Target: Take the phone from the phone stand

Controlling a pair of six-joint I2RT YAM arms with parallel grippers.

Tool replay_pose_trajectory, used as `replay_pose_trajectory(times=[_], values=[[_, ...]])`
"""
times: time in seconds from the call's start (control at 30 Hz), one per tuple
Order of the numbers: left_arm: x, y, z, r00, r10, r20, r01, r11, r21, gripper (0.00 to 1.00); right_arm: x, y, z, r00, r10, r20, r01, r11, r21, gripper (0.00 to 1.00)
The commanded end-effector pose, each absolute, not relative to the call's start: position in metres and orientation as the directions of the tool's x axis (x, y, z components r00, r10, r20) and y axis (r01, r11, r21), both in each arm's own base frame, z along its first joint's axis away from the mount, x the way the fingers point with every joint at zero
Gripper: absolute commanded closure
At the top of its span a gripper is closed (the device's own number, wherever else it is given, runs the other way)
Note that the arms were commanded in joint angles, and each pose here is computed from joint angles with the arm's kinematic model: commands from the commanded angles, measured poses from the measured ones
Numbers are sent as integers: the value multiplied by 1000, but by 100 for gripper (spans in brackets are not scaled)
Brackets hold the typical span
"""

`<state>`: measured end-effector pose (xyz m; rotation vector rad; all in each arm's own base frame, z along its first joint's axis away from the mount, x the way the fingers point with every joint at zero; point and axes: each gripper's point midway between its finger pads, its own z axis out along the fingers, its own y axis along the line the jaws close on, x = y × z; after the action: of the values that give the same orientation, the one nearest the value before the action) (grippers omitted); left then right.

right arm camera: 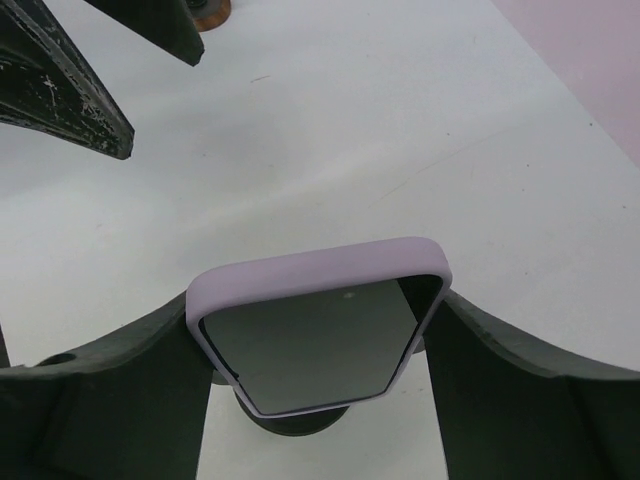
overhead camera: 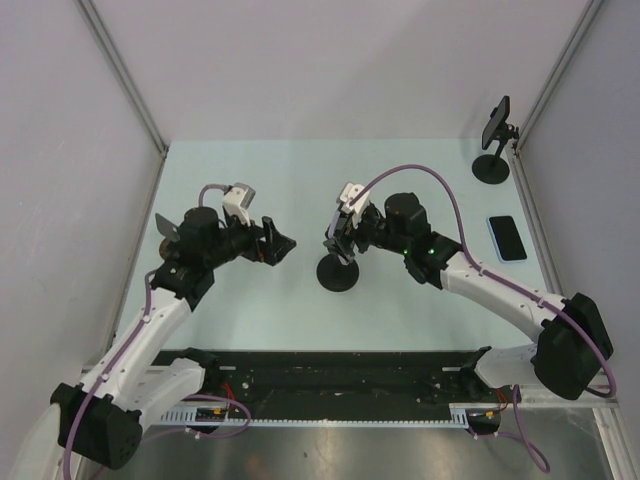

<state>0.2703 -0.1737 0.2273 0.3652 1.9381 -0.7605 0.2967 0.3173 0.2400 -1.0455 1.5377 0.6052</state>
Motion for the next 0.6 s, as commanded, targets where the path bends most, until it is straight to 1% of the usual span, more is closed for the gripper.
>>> replay_pose_trajectory(times=[0.0, 0.07, 0.1, 0.13, 0.17, 0.23, 0.4, 0.43, 0.47, 0.5, 0.53, 0.57], values=[[270, -182, 233, -461, -59, -885, 591, 724, -356, 1, 294, 318, 280, 71, -214, -974, -863, 476, -167, 41], [269, -185, 232, -471, -61, -880, 590, 719, -366, 2, 288, 316, 286, 63, -198, -978, -870, 469, -151, 57], [269, -186, 230, -479, -61, -876, 587, 719, -371, 2, 283, 317, 286, 51, -191, -980, -880, 456, -134, 72], [267, -191, 229, -486, -55, -872, 595, 711, -376, 2, 280, 318, 286, 45, -189, -981, -885, 447, -127, 80], [266, -193, 228, -491, -54, -869, 593, 711, -379, 3, 277, 317, 288, 44, -184, -982, -888, 443, -123, 91], [260, -203, 227, -497, -42, -866, 607, 696, -383, 3, 268, 318, 291, 35, -173, -984, -904, 415, -105, 99], [248, -223, 214, -507, -27, -861, 608, 697, -380, 5, 247, 321, 297, 21, -148, -989, -939, 336, -70, 100], [248, -228, 215, -498, -47, -866, 609, 691, -388, 5, 245, 321, 298, 21, -146, -989, -943, 325, -68, 100], [245, -230, 205, -510, -47, -859, 605, 690, -397, 5, 240, 322, 297, 17, -144, -989, -951, 302, -61, 100], [242, -236, 202, -505, -51, -861, 612, 683, -399, 7, 236, 322, 299, 20, -139, -990, -954, 292, -60, 100], [245, -242, 214, -462, -93, -882, 633, 662, -401, 9, 235, 322, 299, 18, -139, -990, -956, 287, -57, 100], [242, -242, 201, -464, -98, -880, 633, 658, -407, 12, 231, 321, 298, 16, -141, -990, -960, 273, -55, 100]])
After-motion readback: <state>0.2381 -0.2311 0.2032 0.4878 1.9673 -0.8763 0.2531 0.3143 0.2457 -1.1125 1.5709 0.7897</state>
